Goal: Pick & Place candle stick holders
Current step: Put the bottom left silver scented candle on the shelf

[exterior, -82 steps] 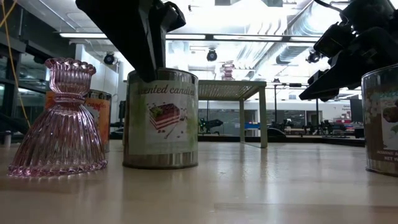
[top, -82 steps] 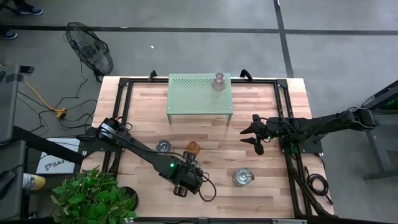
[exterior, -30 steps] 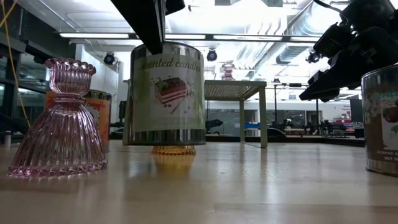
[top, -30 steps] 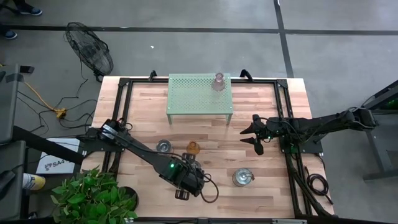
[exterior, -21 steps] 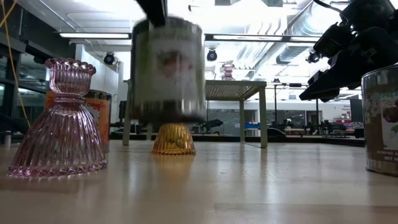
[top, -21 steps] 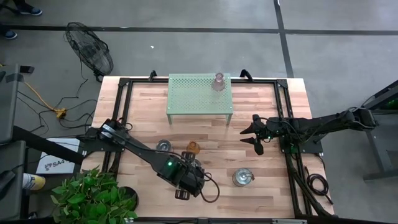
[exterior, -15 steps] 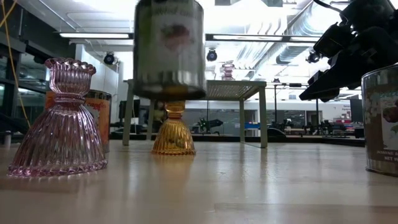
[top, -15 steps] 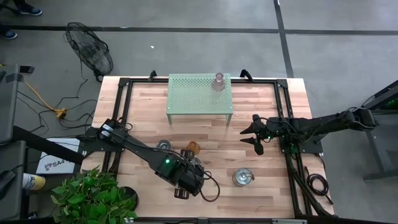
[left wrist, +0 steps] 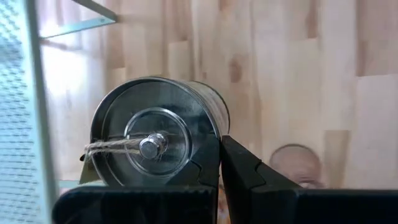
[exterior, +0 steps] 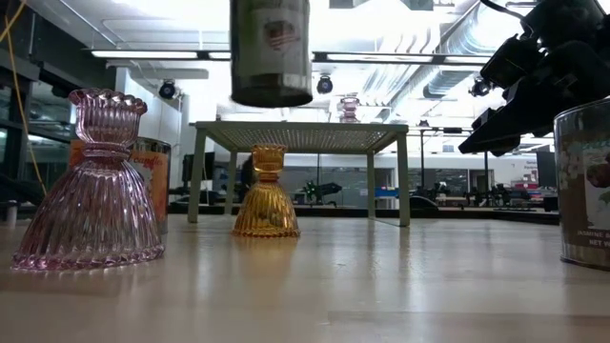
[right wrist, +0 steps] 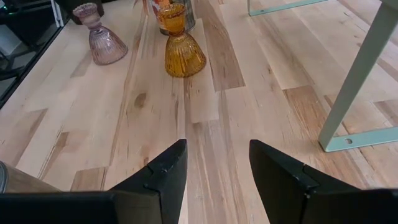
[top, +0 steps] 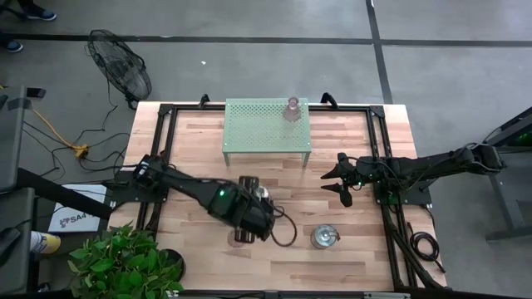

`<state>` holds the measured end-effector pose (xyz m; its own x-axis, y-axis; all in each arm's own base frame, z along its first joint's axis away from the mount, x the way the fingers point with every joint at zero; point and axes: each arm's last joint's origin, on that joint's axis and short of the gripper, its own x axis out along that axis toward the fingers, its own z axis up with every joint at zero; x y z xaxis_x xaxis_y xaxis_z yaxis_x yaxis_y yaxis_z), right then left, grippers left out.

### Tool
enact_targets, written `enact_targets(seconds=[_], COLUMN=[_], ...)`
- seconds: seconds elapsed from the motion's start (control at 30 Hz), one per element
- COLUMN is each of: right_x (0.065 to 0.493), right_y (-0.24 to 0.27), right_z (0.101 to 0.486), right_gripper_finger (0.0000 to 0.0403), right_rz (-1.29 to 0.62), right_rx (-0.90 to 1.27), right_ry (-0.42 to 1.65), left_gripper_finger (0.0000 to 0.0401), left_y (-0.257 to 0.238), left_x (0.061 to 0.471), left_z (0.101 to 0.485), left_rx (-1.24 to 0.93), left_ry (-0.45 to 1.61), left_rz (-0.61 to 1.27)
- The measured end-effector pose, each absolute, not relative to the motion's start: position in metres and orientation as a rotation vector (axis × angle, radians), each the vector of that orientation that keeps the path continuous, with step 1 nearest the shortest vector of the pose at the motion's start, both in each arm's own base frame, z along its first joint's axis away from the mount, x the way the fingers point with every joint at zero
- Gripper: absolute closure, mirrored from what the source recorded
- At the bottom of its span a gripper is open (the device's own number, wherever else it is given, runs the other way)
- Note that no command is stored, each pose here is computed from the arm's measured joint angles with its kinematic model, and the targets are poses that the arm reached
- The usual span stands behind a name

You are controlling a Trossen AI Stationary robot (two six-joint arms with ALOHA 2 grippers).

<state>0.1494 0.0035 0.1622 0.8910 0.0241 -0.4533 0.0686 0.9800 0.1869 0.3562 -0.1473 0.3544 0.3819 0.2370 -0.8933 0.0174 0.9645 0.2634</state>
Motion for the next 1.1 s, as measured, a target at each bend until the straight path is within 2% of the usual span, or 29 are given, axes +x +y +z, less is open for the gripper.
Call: enact_targets(seconds=[0.53,1.1], right_x=[0.149,0.149], right_y=[0.003,0.003], right_z=[0.162,0.162], right_gripper_finger=[0.0235,0.0235], right_rz=[-0.022,-0.022], right_rx=[0.194,0.194], right_ry=[0.472,0.471], left_gripper_finger=[0.0401,0.0401], left_y=[-0.067,0.050], left_x=[0.366,0.367], left_z=[0.391,0.393], left_rx=[0.282,0.231], left_ry=[1.171,1.261], left_rz=[0.229,0.247])
